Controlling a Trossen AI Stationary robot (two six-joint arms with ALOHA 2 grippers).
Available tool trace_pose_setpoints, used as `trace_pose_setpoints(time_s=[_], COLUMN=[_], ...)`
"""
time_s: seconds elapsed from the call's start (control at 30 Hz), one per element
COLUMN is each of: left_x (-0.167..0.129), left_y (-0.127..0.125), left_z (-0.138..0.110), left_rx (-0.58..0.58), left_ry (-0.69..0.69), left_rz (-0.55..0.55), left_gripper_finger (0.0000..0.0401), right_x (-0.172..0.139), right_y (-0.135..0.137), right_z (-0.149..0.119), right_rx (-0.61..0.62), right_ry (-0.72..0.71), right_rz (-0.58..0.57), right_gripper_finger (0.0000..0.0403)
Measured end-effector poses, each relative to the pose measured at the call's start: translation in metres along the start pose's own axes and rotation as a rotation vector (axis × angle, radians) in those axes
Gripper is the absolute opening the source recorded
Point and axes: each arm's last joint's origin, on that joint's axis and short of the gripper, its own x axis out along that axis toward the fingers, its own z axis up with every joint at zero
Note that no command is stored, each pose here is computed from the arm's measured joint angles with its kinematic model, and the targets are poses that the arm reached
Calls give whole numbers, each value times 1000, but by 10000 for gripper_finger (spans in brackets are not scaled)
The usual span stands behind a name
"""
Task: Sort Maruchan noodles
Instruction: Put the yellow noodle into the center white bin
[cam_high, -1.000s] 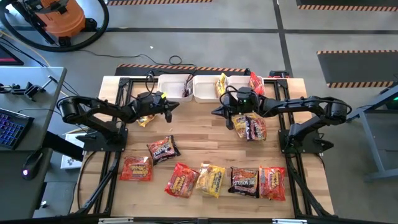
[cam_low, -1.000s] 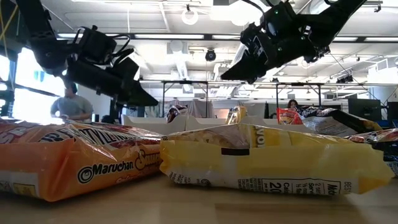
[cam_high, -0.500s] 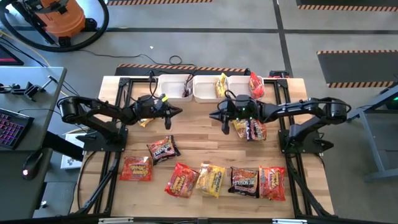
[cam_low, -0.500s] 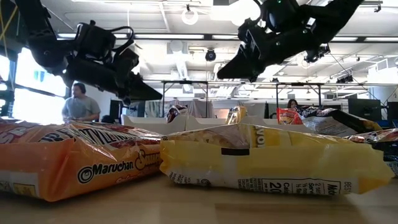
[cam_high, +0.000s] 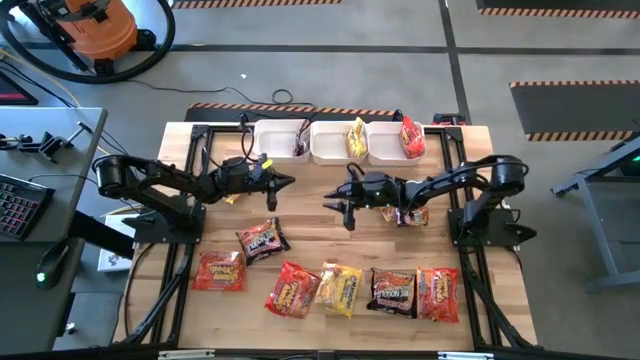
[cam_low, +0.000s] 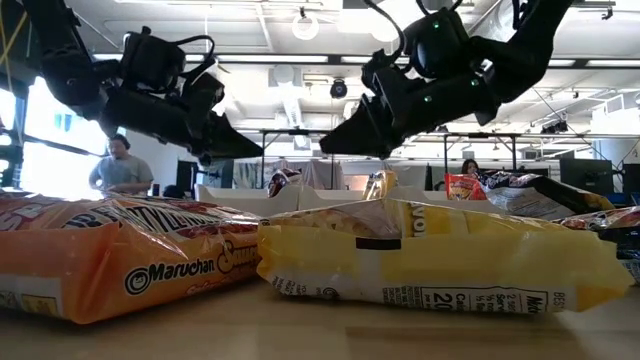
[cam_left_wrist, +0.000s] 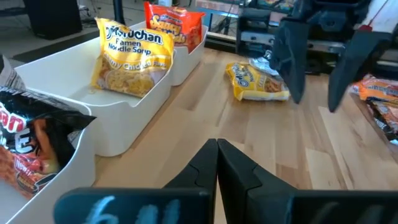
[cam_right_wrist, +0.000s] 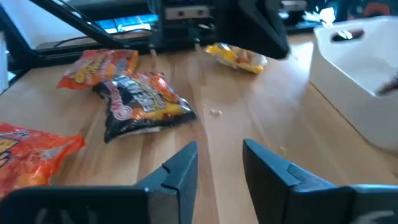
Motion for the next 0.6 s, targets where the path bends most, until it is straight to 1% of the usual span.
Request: trace_pose_setpoints(time_s=[0.13, 0.23, 0.37, 0.6], left_x=[0, 1, 1, 1], left_y=[-3, -7, -11, -19], left_z=[1, 1, 0, -1], left_rx=[5, 8, 18, 21], left_ry=[-10, -9, -7, -2], left_rz=[-15, -28, -46, -90], left_gripper_finger=[0, 0, 0, 1], right_x=[1, 1, 1, 2], right_y=[3, 6, 11, 19], right_z=[5, 9, 10, 9], right_rx=[-59, -107, -148, -160], right_ry=[-63, -109, -124, -134], right_rz=[10, 21, 38, 78], right_gripper_finger=[84, 52, 8, 10])
